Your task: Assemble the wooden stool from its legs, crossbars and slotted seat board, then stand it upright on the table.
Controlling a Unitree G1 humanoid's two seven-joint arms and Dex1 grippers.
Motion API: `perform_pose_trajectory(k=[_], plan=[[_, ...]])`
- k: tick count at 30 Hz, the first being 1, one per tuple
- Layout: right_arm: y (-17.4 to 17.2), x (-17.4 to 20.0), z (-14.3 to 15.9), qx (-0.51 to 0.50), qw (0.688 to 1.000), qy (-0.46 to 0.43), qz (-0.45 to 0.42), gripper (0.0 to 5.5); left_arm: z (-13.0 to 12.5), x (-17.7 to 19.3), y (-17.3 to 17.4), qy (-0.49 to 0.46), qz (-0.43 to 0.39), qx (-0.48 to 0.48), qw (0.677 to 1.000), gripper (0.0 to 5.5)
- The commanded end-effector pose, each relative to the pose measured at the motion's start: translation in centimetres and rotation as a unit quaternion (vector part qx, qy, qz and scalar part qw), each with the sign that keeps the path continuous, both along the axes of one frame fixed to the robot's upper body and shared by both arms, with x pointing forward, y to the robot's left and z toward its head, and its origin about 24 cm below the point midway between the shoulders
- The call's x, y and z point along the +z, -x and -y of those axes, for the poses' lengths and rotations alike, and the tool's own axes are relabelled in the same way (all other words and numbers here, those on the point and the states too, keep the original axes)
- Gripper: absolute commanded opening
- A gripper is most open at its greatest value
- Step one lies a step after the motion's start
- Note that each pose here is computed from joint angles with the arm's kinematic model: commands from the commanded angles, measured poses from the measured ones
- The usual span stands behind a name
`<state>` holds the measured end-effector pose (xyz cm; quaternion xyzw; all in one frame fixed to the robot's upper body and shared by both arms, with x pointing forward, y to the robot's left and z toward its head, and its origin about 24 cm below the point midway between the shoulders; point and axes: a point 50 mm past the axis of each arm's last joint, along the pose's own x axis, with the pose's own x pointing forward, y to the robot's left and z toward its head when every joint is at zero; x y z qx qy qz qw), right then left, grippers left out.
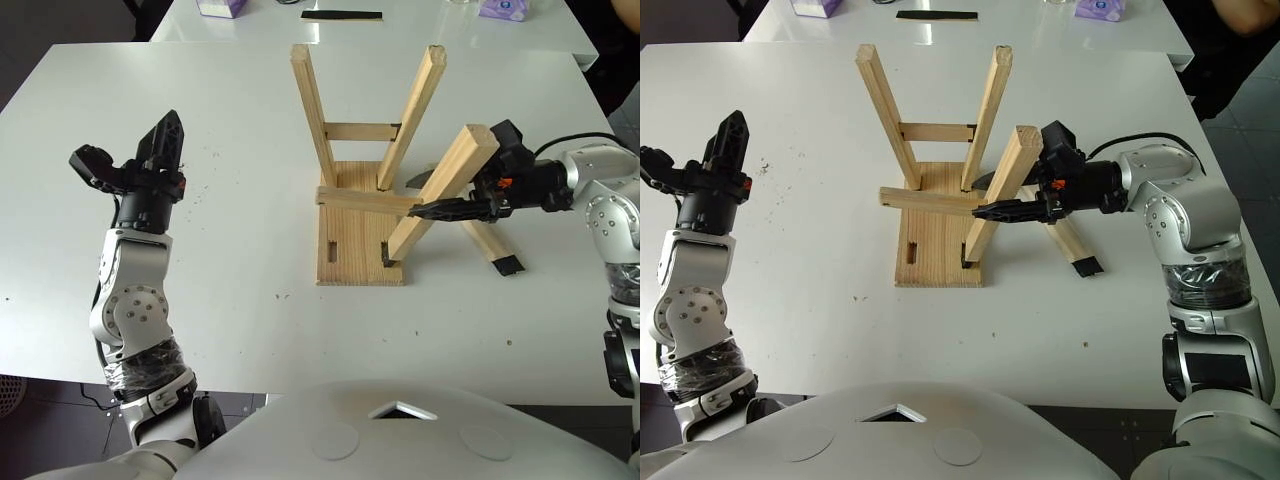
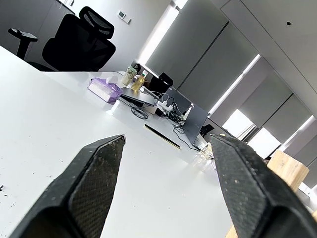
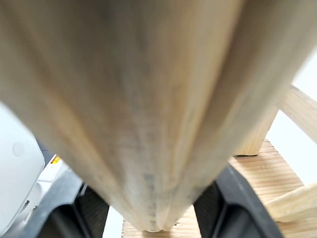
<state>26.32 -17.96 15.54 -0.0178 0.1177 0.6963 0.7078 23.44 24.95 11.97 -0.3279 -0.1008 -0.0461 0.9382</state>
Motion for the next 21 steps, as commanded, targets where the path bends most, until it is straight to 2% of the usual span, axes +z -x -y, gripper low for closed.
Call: perform_pose_trajectory(k=[1,12,21], plan=[[-0.7,0.5,-0.3,0.004,1.0,0.002,0.02,2.01,0.3,0.0,-0.3,-0.008,-0.002,-0.012,1.0,3.16],[-1.8,0.7,-0.9,0.015,0.999,0.018,0.045,2.01,1.4,-0.7,-0.2,0.007,-0.002,-0.019,1.0,3.16],[-1.0,-2.2,-1.4,0.034,0.993,0.101,0.041,2.01,3.0,-1.2,0.0,0.005,-0.005,-0.038,0.999,3.16]])
